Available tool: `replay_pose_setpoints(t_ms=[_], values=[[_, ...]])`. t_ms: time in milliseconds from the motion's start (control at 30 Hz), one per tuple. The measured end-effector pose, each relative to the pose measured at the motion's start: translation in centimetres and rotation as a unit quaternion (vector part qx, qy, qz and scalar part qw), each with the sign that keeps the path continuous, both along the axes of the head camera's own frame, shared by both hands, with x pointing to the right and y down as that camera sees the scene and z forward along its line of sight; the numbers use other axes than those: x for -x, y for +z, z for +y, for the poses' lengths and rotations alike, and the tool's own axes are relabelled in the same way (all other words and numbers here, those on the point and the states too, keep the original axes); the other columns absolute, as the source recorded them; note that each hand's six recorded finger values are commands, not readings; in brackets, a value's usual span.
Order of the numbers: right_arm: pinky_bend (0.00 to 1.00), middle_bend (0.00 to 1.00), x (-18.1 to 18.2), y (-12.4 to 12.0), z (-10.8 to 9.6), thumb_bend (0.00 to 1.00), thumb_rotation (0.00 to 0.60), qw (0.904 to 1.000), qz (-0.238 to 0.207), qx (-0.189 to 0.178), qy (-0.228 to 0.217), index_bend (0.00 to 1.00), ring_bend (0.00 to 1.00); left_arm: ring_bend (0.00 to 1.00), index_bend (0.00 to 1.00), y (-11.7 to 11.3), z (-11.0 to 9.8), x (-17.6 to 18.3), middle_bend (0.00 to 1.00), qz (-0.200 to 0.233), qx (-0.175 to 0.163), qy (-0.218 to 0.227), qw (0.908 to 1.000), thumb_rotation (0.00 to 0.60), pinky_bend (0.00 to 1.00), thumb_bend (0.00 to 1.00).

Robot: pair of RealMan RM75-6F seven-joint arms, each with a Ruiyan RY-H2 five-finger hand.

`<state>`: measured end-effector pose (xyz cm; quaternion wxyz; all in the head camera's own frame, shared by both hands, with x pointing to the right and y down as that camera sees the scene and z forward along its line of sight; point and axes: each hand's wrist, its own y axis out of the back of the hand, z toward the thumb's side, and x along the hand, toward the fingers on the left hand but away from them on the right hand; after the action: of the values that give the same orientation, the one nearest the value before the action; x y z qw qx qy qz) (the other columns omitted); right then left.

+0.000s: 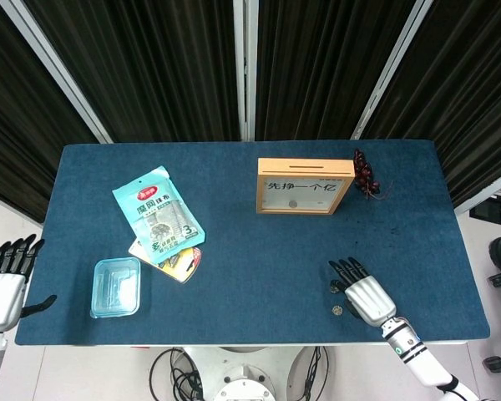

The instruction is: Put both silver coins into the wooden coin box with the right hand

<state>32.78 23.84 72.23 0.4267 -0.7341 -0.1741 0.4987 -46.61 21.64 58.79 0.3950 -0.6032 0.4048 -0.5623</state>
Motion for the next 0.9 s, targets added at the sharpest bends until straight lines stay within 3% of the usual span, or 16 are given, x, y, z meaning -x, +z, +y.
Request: replay_pose_setpoints(t_ms=[433, 900], values=[[0.00, 0.00, 0.6, 0.4, -0.4, 0.33, 0.600, 1.0000, -0.001, -0.010, -0.001, 0.45, 0.00, 0.00, 0.00, 0.4, 0.0, 0.4, 0.00, 0.005, 0.006, 0.001, 1.0000, 0.600, 0.00, 0.00], [0.00, 0.00, 1.6, 0.8, -1.2, 0.33, 0.600, 0.9988, -0.002, -0.047, -0.013, 0.55, 0.00, 0.00, 0.00, 0.6, -0.1, 1.2, 0.00, 0.015, 0.008, -0.001, 0.9998, 0.600, 0.00, 0.00]])
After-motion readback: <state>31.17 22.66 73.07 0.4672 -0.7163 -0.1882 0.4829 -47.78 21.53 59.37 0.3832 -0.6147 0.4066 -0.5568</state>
